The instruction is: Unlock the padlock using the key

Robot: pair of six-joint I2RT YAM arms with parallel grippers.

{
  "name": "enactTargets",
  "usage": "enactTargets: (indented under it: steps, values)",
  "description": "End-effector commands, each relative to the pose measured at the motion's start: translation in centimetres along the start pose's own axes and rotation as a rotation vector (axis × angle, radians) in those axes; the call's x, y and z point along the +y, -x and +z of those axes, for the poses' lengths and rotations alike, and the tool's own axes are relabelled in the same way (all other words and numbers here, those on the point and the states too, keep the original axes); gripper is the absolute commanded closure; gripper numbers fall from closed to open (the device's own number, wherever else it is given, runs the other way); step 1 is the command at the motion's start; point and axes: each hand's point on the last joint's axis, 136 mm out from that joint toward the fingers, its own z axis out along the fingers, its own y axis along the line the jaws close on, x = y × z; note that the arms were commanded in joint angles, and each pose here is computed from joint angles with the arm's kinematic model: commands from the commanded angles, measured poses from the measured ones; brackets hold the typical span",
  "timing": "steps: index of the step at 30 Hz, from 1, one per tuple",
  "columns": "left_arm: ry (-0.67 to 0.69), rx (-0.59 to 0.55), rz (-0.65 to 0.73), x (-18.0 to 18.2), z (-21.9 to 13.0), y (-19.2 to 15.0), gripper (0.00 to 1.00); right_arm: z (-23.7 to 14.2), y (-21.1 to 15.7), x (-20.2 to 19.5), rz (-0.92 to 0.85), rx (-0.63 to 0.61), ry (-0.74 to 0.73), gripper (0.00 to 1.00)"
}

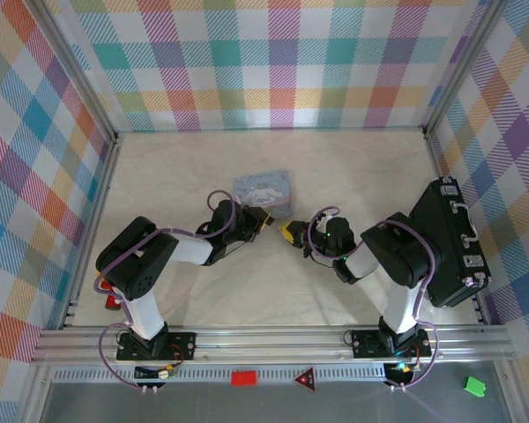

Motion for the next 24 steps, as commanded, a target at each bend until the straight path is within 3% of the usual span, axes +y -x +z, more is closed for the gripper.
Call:
enactTargets:
  steps: [1,24]
  values:
    - [-0.082,-0.031,-0.037,-2.2,-0.5,0.9,0.92,-0.2,-0.2,1.4,-0.03,-0.006,0.043,1.0]
    - [-0.118,-0.012,-0.074,-3.4,-0.8,0.2,0.92,0.6,-0.4,1.8,-0.002,0.012,0.077,1.0]
